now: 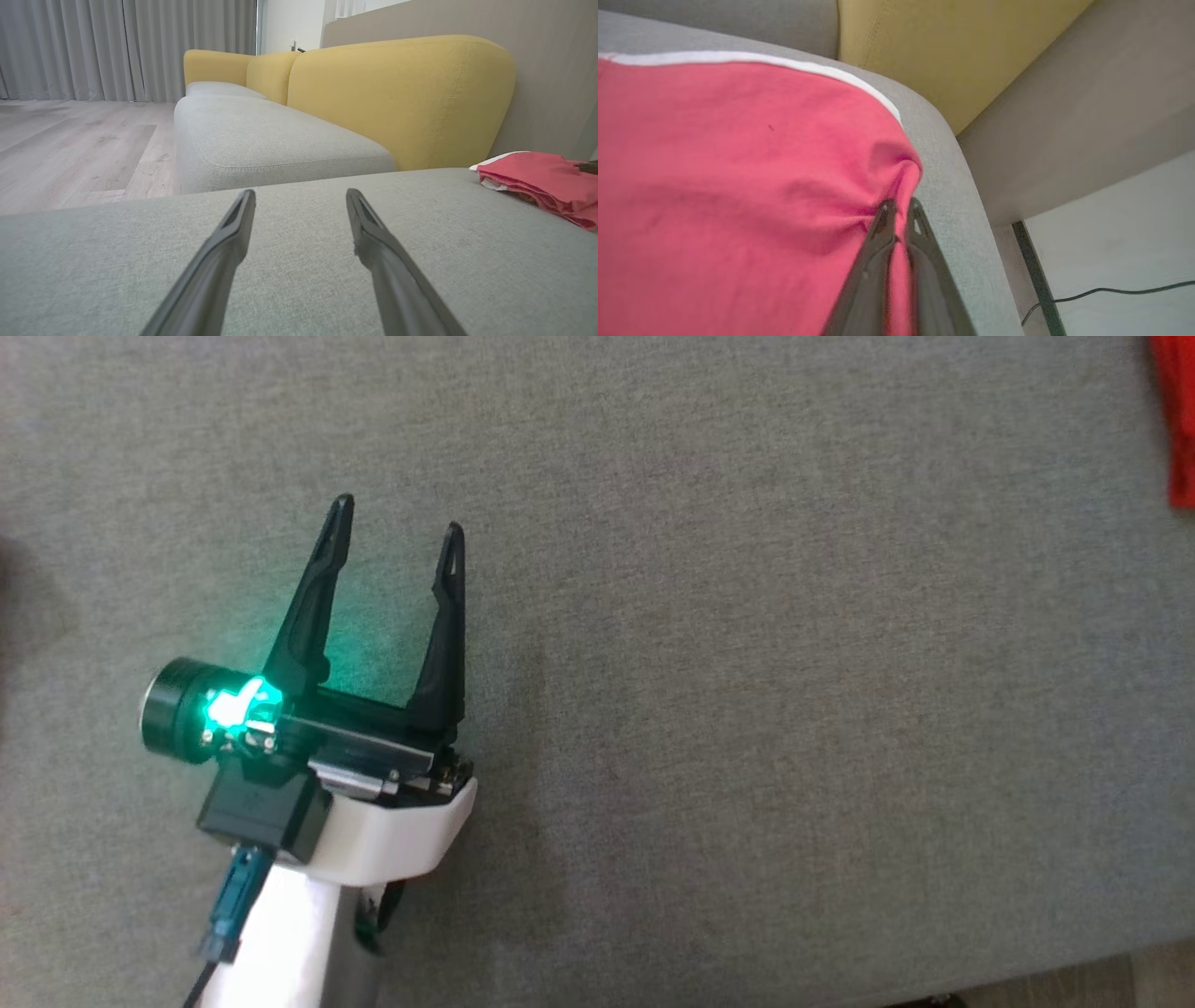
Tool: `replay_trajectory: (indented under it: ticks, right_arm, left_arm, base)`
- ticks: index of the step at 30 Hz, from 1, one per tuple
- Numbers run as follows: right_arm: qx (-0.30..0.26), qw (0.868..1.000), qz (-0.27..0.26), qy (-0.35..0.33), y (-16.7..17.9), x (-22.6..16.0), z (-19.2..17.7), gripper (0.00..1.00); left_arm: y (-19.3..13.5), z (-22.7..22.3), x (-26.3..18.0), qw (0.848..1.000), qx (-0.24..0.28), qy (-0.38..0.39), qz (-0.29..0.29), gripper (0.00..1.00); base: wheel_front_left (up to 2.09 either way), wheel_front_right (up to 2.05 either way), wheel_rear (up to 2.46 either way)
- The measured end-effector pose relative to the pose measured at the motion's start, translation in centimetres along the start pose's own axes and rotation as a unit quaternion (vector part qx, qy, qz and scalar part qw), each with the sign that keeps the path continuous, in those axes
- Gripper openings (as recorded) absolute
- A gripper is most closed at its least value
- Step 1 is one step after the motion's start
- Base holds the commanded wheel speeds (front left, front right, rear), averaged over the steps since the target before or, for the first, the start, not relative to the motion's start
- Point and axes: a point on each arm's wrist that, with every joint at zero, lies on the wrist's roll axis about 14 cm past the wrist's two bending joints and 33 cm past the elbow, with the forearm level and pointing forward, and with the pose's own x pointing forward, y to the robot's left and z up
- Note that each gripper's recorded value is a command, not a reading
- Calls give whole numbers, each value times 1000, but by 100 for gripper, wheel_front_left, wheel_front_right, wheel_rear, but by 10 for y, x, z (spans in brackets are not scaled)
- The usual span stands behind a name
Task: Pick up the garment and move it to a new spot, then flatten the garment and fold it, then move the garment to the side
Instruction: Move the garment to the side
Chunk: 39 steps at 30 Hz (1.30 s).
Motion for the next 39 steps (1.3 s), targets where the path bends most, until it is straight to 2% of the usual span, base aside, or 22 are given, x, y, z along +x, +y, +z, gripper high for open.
replay_trajectory:
  ticks: [1,2,3,7,11,15,19,23,25,29,35,39]
  right_arm:
    - [-17,1000,-2,-1,0,2,0,0]
    - [-22,1000,-8,-7,-2,3,3,19]
    - [-25,999,-14,-15,-5,3,8,100]
    - [-23,996,-32,-85,-5,-4,45,100]
    - [30,991,3,-129,37,-18,54,100]
    - [88,982,81,-145,108,-45,41,100]
    - [135,959,182,-170,187,-92,36,100]
    - [178,935,260,-163,242,-145,18,100]
    - [179,926,291,-160,261,-171,8,100]
    - [203,911,297,-201,261,-208,20,100]
    - [178,904,266,-284,237,-257,33,100]
    - [188,899,250,-307,225,-277,31,100]
  left_arm:
    - [1,-3,1,1000,-1,2,0,100]
    - [1,-5,1,1000,-2,4,0,100]
    - [2,-5,1,1000,-2,4,2,100]
    - [7,7,-2,1000,2,-4,15,100]
    - [12,18,-10,999,3,-8,34,100]
    - [25,14,-36,996,-20,18,83,100]
    - [48,20,-65,988,-55,24,144,100]
    - [59,37,-90,983,-49,12,175,100]
    - [61,50,-103,983,-20,1,184,100]
    - [58,53,-135,980,-11,6,201,100]
    - [56,64,-179,973,11,-4,230,100]
    - [52,76,-195,972,23,-23,235,100]
  base:
    - [0,0,0]
    - [0,0,0]
    - [0,0,0]
    - [0,0,0]
    - [0,0,0]
    - [0,0,0]
    - [0,0,0]
    - [0,0,0]
    - [0,0,0]
    - [0,0,0]
    - [0,0,0]
    - [0,0,0]
